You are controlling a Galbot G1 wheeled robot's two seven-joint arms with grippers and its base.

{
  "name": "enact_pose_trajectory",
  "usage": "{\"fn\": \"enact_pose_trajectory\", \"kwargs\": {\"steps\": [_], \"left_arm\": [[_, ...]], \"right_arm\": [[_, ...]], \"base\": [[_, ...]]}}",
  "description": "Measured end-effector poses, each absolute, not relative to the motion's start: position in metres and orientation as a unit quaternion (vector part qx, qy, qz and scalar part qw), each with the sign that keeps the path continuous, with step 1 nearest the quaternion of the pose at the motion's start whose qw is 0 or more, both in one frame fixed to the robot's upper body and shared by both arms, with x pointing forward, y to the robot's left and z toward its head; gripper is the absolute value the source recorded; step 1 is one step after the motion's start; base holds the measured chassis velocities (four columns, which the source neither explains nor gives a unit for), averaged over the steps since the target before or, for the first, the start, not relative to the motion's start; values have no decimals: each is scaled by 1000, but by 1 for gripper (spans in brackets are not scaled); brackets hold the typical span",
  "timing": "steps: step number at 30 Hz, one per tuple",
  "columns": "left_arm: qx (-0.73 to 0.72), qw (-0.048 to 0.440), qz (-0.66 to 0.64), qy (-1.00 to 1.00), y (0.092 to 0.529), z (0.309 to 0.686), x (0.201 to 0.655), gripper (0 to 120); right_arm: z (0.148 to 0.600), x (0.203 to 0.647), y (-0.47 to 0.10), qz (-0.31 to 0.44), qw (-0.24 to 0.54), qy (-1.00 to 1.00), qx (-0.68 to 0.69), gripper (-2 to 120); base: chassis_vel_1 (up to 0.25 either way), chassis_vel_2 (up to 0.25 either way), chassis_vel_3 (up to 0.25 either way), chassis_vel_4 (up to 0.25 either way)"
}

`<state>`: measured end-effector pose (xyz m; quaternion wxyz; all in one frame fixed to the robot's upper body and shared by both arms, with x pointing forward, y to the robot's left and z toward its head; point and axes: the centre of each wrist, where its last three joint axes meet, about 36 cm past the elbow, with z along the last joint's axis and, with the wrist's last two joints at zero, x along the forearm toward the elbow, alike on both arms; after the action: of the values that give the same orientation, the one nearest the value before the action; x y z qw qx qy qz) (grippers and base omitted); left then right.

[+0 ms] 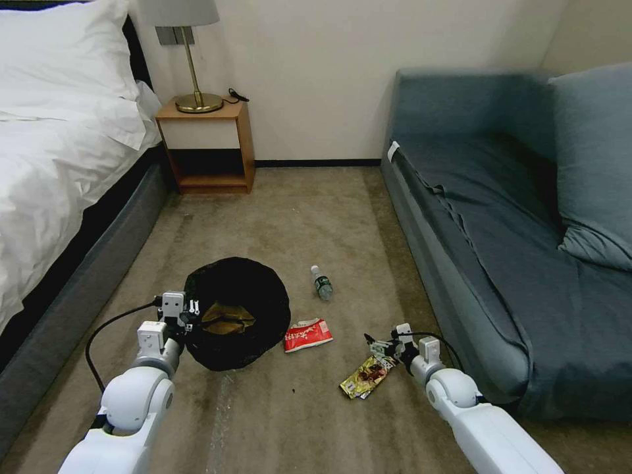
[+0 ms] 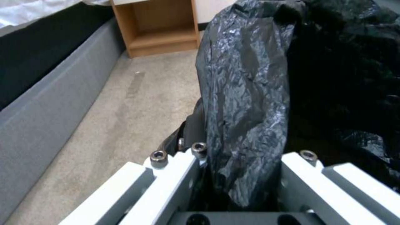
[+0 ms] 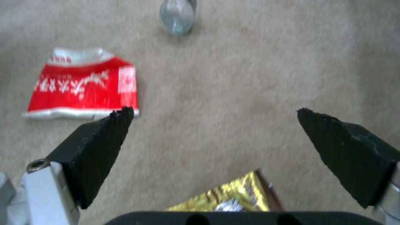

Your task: Pick up the trash bin, then pick up the garbage on the floor and place it into the trash bin.

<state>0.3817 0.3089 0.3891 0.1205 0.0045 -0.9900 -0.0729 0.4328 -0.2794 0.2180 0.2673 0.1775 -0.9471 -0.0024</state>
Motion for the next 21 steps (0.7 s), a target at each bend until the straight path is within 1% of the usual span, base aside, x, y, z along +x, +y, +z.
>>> {"fn": "enact_pose_trajectory", "kwargs": {"steps": [2,8,21], "left_arm": [[4,121,-72,-990,310,387,382,4],[4,122,-72,-990,311,385,382,4],[2,124,-72,-990,312,382,382,4]], "right_arm": [[206,425,-278,0,274,-946,173,100],[191,410,-271,9,286,-942,174,100],[161,408,-272,24,298,-940,164,100]], "base": [[0,0,0,0],[0,0,0,0],[0,0,0,0]]}}
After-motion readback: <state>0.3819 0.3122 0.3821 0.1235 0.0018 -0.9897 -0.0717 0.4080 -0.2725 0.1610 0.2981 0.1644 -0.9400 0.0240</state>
